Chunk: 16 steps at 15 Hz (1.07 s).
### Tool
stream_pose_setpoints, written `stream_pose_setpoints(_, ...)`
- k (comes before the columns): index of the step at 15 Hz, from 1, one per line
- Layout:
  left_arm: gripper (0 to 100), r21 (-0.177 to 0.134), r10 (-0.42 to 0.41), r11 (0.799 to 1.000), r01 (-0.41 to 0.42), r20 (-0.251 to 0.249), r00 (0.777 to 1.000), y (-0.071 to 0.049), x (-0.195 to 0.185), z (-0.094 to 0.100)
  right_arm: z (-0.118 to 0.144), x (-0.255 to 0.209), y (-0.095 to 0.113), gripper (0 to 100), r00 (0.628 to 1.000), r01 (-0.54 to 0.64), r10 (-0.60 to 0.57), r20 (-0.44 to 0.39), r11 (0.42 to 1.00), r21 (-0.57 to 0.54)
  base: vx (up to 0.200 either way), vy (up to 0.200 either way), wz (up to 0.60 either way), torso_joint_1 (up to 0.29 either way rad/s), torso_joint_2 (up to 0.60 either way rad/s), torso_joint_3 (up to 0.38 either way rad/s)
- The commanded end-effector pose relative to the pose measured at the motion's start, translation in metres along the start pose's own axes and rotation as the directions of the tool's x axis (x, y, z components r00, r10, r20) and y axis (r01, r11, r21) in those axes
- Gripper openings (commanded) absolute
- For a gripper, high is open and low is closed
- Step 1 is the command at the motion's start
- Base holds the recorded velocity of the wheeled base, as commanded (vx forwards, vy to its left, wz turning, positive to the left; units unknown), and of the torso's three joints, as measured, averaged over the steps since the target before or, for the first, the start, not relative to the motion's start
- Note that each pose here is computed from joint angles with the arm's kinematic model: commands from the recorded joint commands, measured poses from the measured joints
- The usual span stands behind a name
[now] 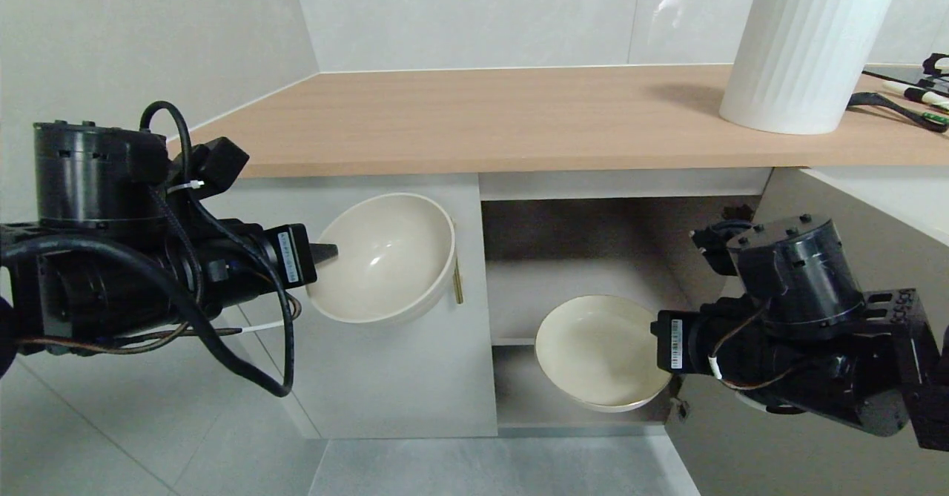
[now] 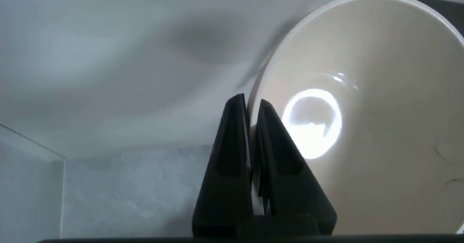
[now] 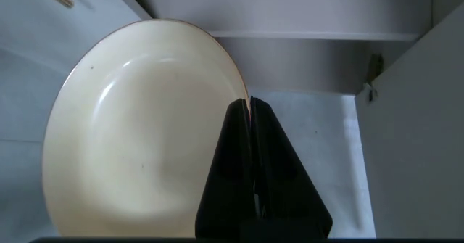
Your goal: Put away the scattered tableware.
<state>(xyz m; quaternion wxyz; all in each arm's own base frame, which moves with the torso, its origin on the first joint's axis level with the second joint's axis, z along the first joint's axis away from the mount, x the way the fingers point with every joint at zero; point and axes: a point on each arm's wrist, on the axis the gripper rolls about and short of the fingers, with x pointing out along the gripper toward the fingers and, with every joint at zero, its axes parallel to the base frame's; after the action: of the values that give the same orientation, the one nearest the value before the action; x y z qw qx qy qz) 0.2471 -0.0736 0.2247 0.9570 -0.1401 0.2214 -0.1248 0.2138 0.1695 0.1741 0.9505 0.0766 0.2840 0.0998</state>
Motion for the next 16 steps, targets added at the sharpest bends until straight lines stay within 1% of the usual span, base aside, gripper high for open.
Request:
stream_pose_setpoints(1, 0, 0.000, 0.001, 1.000, -0.001, -0.002, 1.000, 0.000, 0.001, 0.000, -0.002, 0.003, 0.000, 0, 1.000, 0.004, -0.004, -0.009, 1.000, -0.003, 0.000, 0.000, 0.00, 0.000, 0.00, 0.000)
stream_pose_setpoints(4, 0, 0.000, -0.001, 1.000, 0.001, 0.004, 1.000, 0.000, -0.001, 0.001, -0.014, 0.023, -0.002, 0, 0.997, 0.037, -0.038, -0.070, 0.999, -0.016, 0.000, 0.000, 0.00, 0.000, 0.00, 0.000)
stream_pose_setpoints(5, 0, 0.000, -0.002, 1.000, 0.002, 0.007, 1.000, 0.000, -0.002, 0.001, -0.021, 0.057, -0.005, 0, 0.994, 0.069, -0.067, -0.090, 0.997, 0.023, 0.000, 0.000, 0.00, 0.000, 0.00, 0.000)
stream_pose_setpoints(6, 0, 0.008, -0.011, 1.000, 0.011, 0.002, 1.000, -0.001, -0.004, -0.001, -0.025, 0.079, -0.009, 0, 0.994, 0.082, -0.079, -0.077, 0.996, 0.038, 0.000, 0.000, 0.00, 0.000, 0.00, 0.000)
stream_pose_setpoints(7, 0, 0.028, -0.038, 0.999, 0.039, -0.013, 0.999, -0.005, -0.005, -0.005, -0.028, 0.101, -0.014, 0, 0.994, 0.091, -0.089, -0.062, 0.995, 0.029, 0.000, 0.000, 0.00, 0.000, 0.00, 0.000)
stream_pose_setpoints(8, 0, 0.040, -0.060, 0.997, 0.061, -0.026, 0.998, -0.007, -0.006, -0.008, -0.026, 0.119, -0.013, 0, 0.996, 0.085, -0.084, -0.033, 0.996, 0.012, 0.000, 0.000, 0.00, 0.000, 0.00, 0.000)
stream_pose_setpoints(9, 0, 0.048, -0.069, 0.996, 0.071, -0.035, 0.997, -0.009, -0.006, -0.010, -0.026, 0.130, -0.014, 0, 0.996, 0.090, -0.090, -0.027, 0.996, 0.009, 0.000, 0.000, 0.00, 0.000, 0.00, 0.000)
stream_pose_setpoints(10, 0, 0.050, -0.071, 0.996, 0.073, -0.039, 0.997, -0.009, -0.006, -0.010, -0.026, 0.143, -0.013, 0, 0.995, 0.096, -0.096, -0.026, 0.995, 0.011, 0.000, 0.000, 0.00, 0.000, 0.00, 0.000)
stream_pose_setpoints(11, 0, 0.051, -0.072, 0.996, 0.073, -0.038, 0.997, -0.009, -0.006, -0.010, -0.028, 0.164, -0.018, 0, 0.992, 0.121, -0.120, -0.035, 0.993, 0.019, 0.000, 0.000, 0.00, 0.000, 0.00, 0.000)
stream_pose_setpoints(13, 0, 0.050, -0.070, 0.996, 0.072, -0.042, 0.997, -0.009, -0.005, -0.011, -0.024, 0.194, -0.025, 0, 0.989, 0.149, -0.148, -0.017, 0.988, 0.045, 0.000, 0.000, 0.00, 0.000, 0.00, 0.000)
stream_pose_setpoints(15, 0, 0.050, -0.067, 0.996, 0.070, -0.049, 0.997, -0.009, -0.003, -0.012, -0.016, 0.215, -0.033, 0, 0.986, 0.166, -0.167, 0.008, 0.983, 0.073, 0.000, 0.000, 0.00, 0.000, 0.00, 0.000)
stream_pose_setpoints(16, 0, 0.050, -0.067, 0.996, 0.069, -0.050, 0.997, -0.009, -0.003, -0.013, -0.017, 0.224, -0.037, 0, 0.983, 0.184, -0.185, 0.008, 0.980, 0.076, 0.000, 0.000, 0.00, 0.000, 0.00, 0.000)
